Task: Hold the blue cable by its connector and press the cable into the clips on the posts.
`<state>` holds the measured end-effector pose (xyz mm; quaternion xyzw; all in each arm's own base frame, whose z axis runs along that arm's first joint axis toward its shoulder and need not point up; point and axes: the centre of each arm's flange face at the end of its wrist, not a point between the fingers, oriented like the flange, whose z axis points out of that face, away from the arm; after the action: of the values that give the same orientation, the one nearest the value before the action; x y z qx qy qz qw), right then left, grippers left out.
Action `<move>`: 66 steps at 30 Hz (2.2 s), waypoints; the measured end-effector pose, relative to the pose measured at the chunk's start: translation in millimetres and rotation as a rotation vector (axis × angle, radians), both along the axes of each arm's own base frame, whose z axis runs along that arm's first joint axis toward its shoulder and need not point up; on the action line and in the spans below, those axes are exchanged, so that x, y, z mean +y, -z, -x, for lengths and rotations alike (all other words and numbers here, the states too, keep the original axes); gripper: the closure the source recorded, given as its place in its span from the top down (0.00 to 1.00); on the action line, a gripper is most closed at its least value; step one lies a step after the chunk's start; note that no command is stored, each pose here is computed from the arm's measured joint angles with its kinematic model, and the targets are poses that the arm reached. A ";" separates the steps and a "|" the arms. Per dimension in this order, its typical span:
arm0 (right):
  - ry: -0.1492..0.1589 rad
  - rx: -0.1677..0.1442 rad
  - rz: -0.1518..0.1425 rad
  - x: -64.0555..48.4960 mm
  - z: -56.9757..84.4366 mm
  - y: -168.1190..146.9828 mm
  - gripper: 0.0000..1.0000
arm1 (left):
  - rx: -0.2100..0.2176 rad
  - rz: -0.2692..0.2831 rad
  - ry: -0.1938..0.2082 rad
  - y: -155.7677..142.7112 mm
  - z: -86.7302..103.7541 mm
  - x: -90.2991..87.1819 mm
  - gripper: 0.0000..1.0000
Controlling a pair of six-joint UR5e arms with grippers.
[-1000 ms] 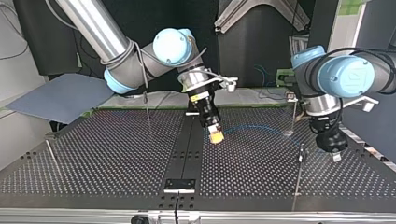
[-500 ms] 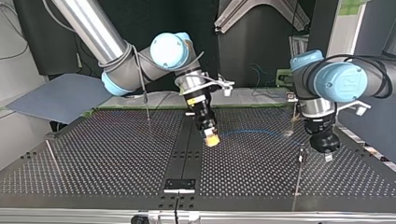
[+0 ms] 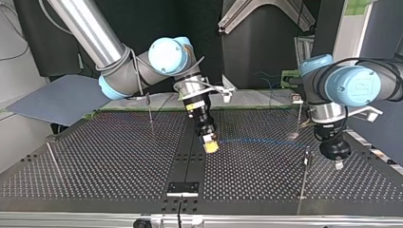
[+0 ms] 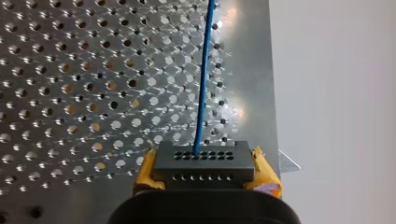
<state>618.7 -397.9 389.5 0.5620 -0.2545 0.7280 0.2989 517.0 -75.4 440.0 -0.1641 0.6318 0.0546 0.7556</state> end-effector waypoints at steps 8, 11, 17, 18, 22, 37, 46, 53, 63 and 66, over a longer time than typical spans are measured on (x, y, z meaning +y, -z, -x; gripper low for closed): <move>0.004 -0.021 0.020 -7.0 -0.1 -15.3 0.00 | -0.012 -0.006 0.022 -6.1 -3.7 3.2 0.00; 0.007 -0.023 0.023 -9.1 0.9 -16.9 0.00 | -0.021 -0.006 0.022 -11.4 -5.6 5.6 0.00; 0.014 -0.024 0.021 -13.6 3.5 -16.9 0.00 | -0.033 -0.003 0.022 -18.8 -8.7 10.9 0.00; 0.016 -0.025 0.021 -14.8 4.3 -16.9 0.00 | -0.032 -0.003 0.022 -18.6 -9.2 11.4 0.00; 0.022 -0.025 0.021 -18.9 6.9 -16.7 0.00 | -0.020 -0.002 0.026 -12.7 -13.3 13.2 0.00; 0.025 -0.017 0.019 -33.7 12.2 -10.2 0.00 | -0.015 -0.003 0.070 -1.2 -27.9 16.1 0.00; 0.021 -0.019 0.011 -51.6 4.8 -3.1 0.00 | -0.039 0.002 0.077 -9.0 -34.6 18.9 0.00; 0.032 -0.044 0.026 -67.3 9.8 -18.2 0.00 | -0.016 0.002 0.083 0.0 -50.3 21.0 0.00; 0.043 -0.055 0.034 -81.6 17.2 -24.9 0.00 | -0.037 0.022 0.096 1.1 -58.6 24.2 0.00; 0.044 -0.054 0.034 -83.2 18.2 -24.3 0.00 | -0.034 0.027 0.106 5.2 -62.7 25.5 0.00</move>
<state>600.5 -481.1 413.8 0.5313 -0.2625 0.7404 0.3173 579.7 -49.9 434.8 -0.1417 0.6273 0.0033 0.7658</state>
